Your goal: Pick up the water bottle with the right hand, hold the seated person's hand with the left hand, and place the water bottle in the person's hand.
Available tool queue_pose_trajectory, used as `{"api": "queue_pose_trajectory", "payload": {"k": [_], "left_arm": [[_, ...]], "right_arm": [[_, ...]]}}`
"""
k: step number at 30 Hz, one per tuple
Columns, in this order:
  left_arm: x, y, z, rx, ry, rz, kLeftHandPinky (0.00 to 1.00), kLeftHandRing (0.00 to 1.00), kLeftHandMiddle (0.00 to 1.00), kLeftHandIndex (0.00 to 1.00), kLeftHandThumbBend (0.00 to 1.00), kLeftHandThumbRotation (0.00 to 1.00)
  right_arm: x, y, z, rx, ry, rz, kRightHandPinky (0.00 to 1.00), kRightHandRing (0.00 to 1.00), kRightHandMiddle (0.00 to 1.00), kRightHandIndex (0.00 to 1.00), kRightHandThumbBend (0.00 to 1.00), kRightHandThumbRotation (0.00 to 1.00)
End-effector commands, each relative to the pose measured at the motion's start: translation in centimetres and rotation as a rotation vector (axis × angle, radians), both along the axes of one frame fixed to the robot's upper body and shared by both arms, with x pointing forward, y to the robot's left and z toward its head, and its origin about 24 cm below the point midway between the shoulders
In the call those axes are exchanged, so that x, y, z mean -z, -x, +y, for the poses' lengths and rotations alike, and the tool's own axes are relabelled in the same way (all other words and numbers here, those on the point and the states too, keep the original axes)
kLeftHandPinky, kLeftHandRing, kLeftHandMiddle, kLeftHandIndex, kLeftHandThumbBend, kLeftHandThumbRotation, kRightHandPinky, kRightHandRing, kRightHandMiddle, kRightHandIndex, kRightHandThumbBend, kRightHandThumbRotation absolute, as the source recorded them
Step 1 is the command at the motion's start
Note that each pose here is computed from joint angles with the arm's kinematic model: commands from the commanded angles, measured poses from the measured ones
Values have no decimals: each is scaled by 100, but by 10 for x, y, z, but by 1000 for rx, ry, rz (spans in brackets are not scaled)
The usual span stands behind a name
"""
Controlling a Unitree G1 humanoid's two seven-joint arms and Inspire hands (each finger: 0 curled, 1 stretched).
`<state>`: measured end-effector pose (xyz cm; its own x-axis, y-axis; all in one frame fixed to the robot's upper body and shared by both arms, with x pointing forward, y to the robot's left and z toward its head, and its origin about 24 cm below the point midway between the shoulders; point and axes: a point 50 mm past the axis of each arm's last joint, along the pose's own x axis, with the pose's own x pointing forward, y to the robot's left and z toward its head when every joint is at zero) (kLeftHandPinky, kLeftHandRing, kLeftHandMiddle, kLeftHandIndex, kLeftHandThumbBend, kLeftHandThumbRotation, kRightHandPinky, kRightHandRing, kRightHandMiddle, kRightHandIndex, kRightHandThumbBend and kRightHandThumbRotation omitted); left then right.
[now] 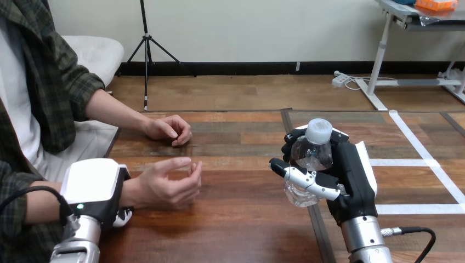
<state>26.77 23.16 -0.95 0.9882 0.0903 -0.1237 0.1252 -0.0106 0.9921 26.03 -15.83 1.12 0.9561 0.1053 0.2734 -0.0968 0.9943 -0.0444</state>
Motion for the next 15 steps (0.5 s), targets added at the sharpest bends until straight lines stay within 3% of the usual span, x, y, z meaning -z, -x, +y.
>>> {"api": "queue_pose_trajectory", "payload": {"k": [1,15], "left_arm": [[17,0,-1,-17,-18,71,54,57,61,61,85,0],[26,-7,-9,-29,14,41,51,53,56,58,85,0]], "right_arm": [[-39,-20,1,-9,-10,-162,40,43,47,48,70,0],[-39,-20,-1,-1,-3,-167,40,43,47,48,70,0]]}}
